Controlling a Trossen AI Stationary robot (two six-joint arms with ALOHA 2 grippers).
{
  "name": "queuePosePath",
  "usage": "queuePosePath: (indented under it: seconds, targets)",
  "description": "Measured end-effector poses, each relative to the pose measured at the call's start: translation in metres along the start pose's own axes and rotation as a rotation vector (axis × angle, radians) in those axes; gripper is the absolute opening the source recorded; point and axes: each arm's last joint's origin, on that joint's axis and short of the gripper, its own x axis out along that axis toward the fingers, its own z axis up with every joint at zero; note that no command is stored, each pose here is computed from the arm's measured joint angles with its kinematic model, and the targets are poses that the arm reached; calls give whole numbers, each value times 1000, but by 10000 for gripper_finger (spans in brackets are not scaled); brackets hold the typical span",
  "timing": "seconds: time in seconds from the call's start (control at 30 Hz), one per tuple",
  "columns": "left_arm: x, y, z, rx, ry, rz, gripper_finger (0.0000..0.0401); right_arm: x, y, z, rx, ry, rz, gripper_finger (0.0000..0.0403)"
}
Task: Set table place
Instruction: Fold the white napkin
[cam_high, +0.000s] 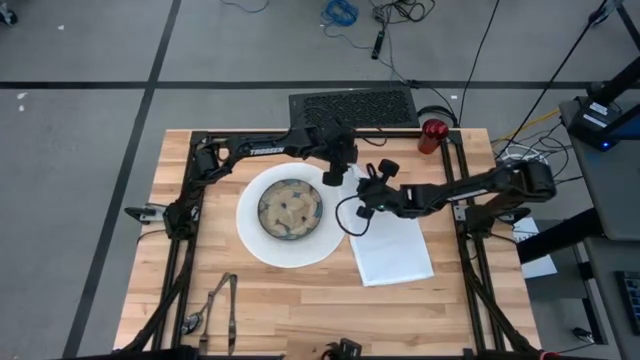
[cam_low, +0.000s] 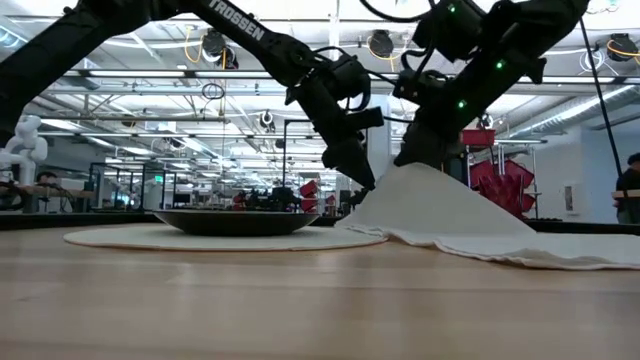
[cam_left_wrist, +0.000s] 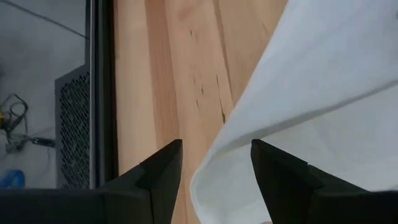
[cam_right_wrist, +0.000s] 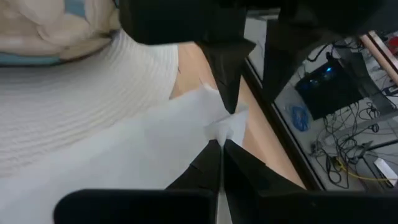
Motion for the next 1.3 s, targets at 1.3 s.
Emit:
queuePosePath:
  seconds: [1.3]
  targets:
    - [14,-10,-18,51,206,5,140,-28,-34,4,83,-2,-106,0]
